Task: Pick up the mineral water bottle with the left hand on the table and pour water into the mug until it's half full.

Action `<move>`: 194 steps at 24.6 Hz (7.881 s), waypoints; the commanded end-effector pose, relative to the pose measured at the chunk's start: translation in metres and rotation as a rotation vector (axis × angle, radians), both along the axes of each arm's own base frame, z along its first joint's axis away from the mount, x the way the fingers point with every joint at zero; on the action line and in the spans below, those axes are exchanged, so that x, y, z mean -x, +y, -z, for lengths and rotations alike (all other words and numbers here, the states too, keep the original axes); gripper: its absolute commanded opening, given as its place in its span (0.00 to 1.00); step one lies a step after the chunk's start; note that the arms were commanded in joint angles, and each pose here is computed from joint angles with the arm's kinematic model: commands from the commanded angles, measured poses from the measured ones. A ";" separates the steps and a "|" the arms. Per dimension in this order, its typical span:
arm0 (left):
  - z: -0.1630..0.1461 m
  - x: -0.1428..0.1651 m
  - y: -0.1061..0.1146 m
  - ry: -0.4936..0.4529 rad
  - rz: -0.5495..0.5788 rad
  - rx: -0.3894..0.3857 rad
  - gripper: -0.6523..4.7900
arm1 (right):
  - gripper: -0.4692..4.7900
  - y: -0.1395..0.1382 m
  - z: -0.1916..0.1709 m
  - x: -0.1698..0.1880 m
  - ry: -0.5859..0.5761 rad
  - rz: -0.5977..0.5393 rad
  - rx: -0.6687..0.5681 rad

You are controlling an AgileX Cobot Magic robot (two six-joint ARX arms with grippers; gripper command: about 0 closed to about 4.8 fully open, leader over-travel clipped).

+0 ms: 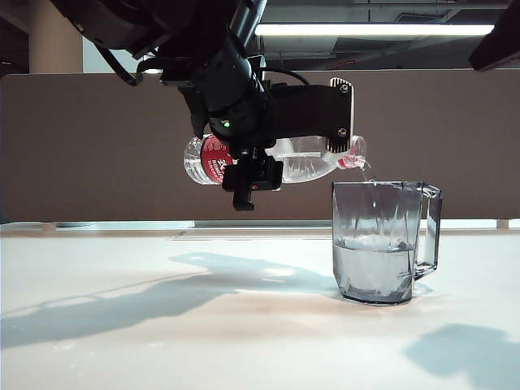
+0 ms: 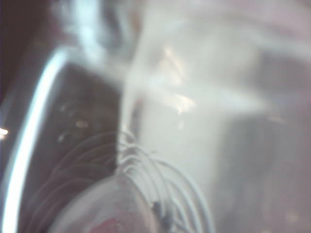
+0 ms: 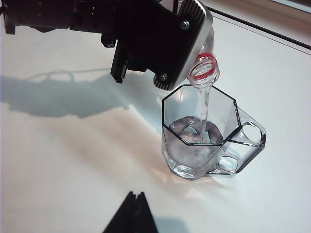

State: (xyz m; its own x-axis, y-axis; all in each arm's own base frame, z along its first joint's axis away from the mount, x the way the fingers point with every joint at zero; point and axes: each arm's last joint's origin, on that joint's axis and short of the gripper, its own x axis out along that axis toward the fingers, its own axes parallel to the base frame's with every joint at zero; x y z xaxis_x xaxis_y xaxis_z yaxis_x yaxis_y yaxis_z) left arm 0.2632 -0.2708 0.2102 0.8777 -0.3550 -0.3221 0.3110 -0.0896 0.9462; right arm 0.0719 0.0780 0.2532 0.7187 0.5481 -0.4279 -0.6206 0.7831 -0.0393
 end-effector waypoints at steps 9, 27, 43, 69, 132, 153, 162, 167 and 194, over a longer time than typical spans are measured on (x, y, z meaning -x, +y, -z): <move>-0.008 0.000 -0.001 -0.035 0.001 0.019 0.60 | 0.09 0.000 -0.004 0.000 -0.015 0.000 -0.024; -0.021 0.003 0.005 0.262 -0.140 0.648 0.60 | 0.09 0.000 -0.004 0.000 -0.015 -0.001 -0.024; -0.036 0.004 0.109 0.572 -0.206 1.252 0.60 | 0.09 0.000 -0.004 0.000 -0.014 -0.004 -0.024; 0.008 0.037 0.139 0.458 -0.394 1.436 0.60 | 0.09 0.000 -0.004 0.000 -0.014 -0.005 -0.024; 0.035 0.051 0.139 0.730 -0.311 1.422 1.00 | 0.09 0.001 -0.004 0.000 -0.013 -0.008 -0.026; 0.018 0.075 0.154 0.767 -0.351 1.279 1.00 | 0.09 0.000 -0.004 0.000 -0.013 -0.005 -0.023; 0.011 0.085 0.159 0.780 -0.368 1.267 1.00 | 0.09 0.000 -0.004 0.000 -0.014 -0.005 -0.024; 0.003 0.100 0.168 0.800 -0.387 1.251 1.00 | 0.09 0.000 -0.004 0.000 -0.014 -0.005 -0.024; -0.003 0.168 0.222 0.545 -0.214 1.456 0.11 | 0.09 0.000 -0.004 0.000 -0.013 -0.003 -0.023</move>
State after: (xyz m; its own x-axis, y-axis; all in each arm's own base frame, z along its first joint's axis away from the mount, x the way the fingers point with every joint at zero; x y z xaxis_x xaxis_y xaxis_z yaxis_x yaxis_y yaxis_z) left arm 0.0959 -0.0521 0.2118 0.8297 -0.5397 -0.1423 0.5382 0.8412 -0.0527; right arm 0.0717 0.0782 0.2533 0.7142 0.5537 -0.4281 -0.6259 0.7791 -0.0364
